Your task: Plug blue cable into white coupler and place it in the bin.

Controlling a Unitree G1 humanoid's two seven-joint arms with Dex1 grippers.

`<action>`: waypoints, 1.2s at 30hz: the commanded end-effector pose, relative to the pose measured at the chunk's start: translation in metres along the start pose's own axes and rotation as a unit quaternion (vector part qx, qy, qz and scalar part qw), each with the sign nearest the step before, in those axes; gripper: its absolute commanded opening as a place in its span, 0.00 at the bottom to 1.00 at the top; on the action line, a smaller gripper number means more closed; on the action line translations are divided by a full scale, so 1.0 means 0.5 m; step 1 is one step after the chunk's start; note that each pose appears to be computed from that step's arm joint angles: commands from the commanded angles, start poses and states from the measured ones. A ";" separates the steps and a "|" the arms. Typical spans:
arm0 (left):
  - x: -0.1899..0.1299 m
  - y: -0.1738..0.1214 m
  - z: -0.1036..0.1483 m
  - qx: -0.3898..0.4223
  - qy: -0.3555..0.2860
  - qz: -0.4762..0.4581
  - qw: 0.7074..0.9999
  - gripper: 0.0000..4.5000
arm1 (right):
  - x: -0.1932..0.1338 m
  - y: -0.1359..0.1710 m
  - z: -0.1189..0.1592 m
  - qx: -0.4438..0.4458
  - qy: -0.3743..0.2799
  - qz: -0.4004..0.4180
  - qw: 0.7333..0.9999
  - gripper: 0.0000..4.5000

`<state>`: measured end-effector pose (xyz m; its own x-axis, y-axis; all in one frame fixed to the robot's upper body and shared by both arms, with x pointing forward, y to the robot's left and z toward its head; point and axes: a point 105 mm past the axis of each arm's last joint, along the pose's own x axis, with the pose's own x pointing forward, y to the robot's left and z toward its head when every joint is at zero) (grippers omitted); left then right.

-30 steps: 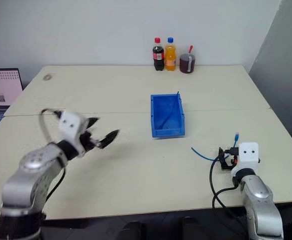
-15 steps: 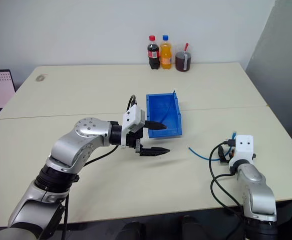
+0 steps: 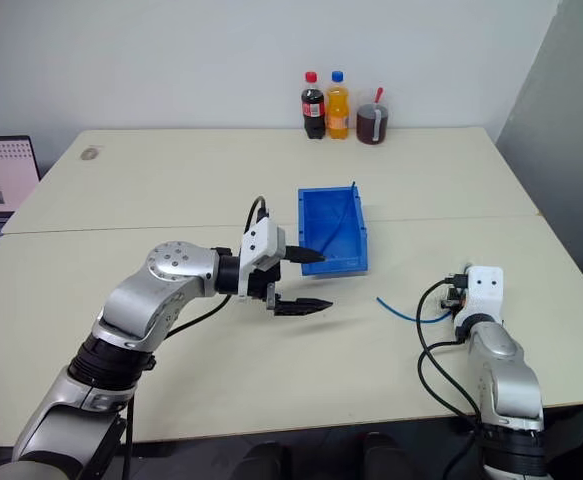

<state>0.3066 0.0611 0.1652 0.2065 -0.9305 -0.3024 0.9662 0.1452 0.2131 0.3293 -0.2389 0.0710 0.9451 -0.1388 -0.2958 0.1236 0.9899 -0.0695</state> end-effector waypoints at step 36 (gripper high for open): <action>-0.271 -0.355 -0.174 -0.220 0.096 0.460 0.855 1.00 | -0.071 0.464 0.005 -0.303 -0.007 0.702 0.644 0.19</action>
<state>0.1182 0.1932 0.0831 0.8750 -0.2897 -0.3879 0.3359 0.9403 0.0556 0.3211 -0.0021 0.0676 -0.0143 0.8931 -0.4497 -0.9941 -0.0612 -0.0898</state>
